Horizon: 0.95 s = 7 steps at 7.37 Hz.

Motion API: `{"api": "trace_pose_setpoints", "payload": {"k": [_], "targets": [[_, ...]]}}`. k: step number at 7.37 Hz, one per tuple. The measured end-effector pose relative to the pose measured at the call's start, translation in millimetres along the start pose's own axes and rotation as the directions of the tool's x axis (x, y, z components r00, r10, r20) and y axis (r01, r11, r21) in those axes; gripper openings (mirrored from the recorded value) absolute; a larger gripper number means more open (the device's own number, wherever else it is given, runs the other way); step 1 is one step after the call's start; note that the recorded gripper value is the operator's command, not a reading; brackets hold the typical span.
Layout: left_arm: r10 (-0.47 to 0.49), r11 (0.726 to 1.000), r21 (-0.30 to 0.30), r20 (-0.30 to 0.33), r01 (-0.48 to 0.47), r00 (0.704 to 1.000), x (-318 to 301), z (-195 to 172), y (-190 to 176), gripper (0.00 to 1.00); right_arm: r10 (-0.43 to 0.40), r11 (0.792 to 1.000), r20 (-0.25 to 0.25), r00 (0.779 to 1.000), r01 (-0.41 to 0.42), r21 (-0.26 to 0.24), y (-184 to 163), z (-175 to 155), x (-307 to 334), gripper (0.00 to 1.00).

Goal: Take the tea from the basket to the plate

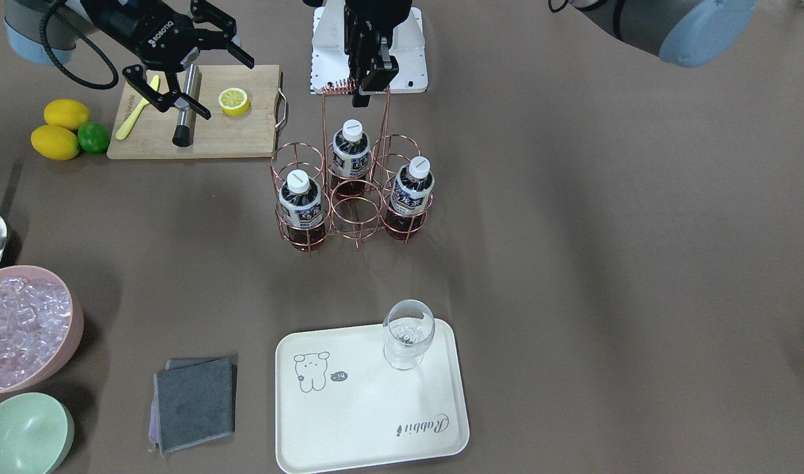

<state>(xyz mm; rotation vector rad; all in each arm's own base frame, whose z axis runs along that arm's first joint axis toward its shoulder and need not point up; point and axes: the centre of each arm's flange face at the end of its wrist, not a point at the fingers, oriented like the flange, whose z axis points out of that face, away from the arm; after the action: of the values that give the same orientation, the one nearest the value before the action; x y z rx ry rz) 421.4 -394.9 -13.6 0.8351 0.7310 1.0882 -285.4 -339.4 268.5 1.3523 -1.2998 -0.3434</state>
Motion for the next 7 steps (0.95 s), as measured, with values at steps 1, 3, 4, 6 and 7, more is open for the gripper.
{"api": "trace_pose_setpoints", "payload": {"k": [1,3,4,6,7], "targets": [[0.031,1.000,-0.001,0.002,-0.031,1.000,3.0,3.7,2.0,0.00,-0.025,0.999,0.015,1.000,0.025,0.021,15.1,1.8,7.3,1.00],[0.054,0.999,0.003,0.001,-0.054,0.999,5.0,7.9,6.9,0.00,-0.046,0.996,0.046,0.998,0.042,0.082,42.5,2.9,22.0,1.00],[0.057,0.998,0.004,0.001,-0.057,0.998,5.8,8.3,8.3,0.00,-0.047,0.992,0.058,0.997,0.040,0.118,56.4,9.9,29.5,1.00],[0.059,0.998,0.002,-0.005,-0.059,0.998,8.9,11.3,10.4,0.00,-0.025,0.985,0.059,0.998,0.014,0.170,76.8,40.9,29.1,1.00],[0.058,0.998,0.002,-0.007,-0.058,0.998,10.1,12.0,10.9,0.00,-0.010,0.983,0.056,0.998,0.000,0.181,83.9,54.3,22.2,1.00]]}}
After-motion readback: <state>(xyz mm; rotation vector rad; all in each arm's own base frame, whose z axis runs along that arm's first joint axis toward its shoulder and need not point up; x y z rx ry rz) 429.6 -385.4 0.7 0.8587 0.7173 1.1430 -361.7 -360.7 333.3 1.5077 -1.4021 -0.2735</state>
